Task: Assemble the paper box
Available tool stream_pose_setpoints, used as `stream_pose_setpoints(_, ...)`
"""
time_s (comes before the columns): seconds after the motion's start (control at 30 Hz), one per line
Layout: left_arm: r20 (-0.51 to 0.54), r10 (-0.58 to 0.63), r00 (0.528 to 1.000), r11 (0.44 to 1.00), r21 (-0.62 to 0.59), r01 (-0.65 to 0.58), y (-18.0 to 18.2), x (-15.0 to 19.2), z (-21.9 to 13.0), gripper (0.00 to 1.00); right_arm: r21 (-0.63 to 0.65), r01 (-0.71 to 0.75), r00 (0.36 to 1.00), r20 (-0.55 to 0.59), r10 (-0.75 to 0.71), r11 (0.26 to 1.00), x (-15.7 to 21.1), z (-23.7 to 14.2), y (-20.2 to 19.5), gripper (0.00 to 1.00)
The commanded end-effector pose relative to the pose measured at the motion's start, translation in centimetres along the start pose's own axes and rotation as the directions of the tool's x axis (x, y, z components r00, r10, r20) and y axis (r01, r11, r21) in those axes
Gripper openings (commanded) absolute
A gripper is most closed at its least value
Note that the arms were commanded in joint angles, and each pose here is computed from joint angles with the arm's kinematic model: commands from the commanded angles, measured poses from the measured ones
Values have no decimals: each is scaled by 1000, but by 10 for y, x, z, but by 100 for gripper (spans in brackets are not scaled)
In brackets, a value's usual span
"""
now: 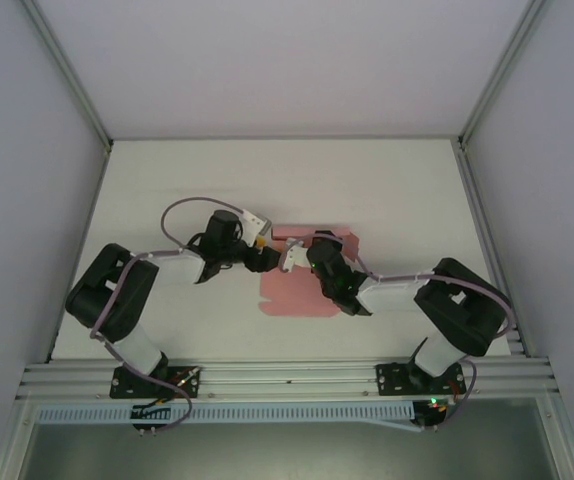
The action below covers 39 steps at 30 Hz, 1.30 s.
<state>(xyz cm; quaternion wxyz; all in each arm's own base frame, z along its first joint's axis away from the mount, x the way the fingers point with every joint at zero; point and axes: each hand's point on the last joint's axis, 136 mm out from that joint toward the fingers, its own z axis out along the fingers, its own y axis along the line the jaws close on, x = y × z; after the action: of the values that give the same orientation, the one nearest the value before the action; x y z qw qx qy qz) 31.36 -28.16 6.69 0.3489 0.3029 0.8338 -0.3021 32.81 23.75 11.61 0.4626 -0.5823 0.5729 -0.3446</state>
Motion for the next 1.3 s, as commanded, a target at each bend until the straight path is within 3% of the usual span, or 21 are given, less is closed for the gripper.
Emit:
stream_pose_setpoints(0.0,75,21,997,994,-108,-13,13,-25,6,67,-22,-45,999,14,46,999,-4,-8,2,0)
stream_pose_setpoints(0.17,63,38,997,980,-196,-25,23,-26,13,47,-34,-46,999,2,46,998,-2,-9,8,0)
stream_pose_setpoints(0.23,38,50,998,967,-250,-39,29,-20,14,45,-30,-53,999,-6,52,998,-1,-8,7,0)
stream_pose_setpoints(0.43,-16,65,998,910,-410,-66,45,-5,16,29,-41,-72,997,-34,70,997,3,-7,11,0)
stream_pose_setpoints(0.53,-32,68,997,878,-474,-75,51,2,15,8,-35,-72,996,-61,70,997,9,-7,13,0)
stream_pose_setpoints(0.6,-35,61,998,848,-525,-70,59,6,12,0,-41,-73,995,-65,71,996,10,-8,15,0)
stream_pose_setpoints(0.77,-17,34,999,707,-706,-36,87,11,-9,0,-51,-101,992,-85,97,994,14,-9,15,0)
stream_pose_setpoints(1.0,55,17,998,519,-854,38,104,11,-36,0,-87,-129,987,-103,120,988,16,-11,20,0)
stream_pose_setpoints(1.27,25,-35,999,476,-878,38,111,27,-33,0,-96,-123,986,-129,110,988,22,-11,24,0)
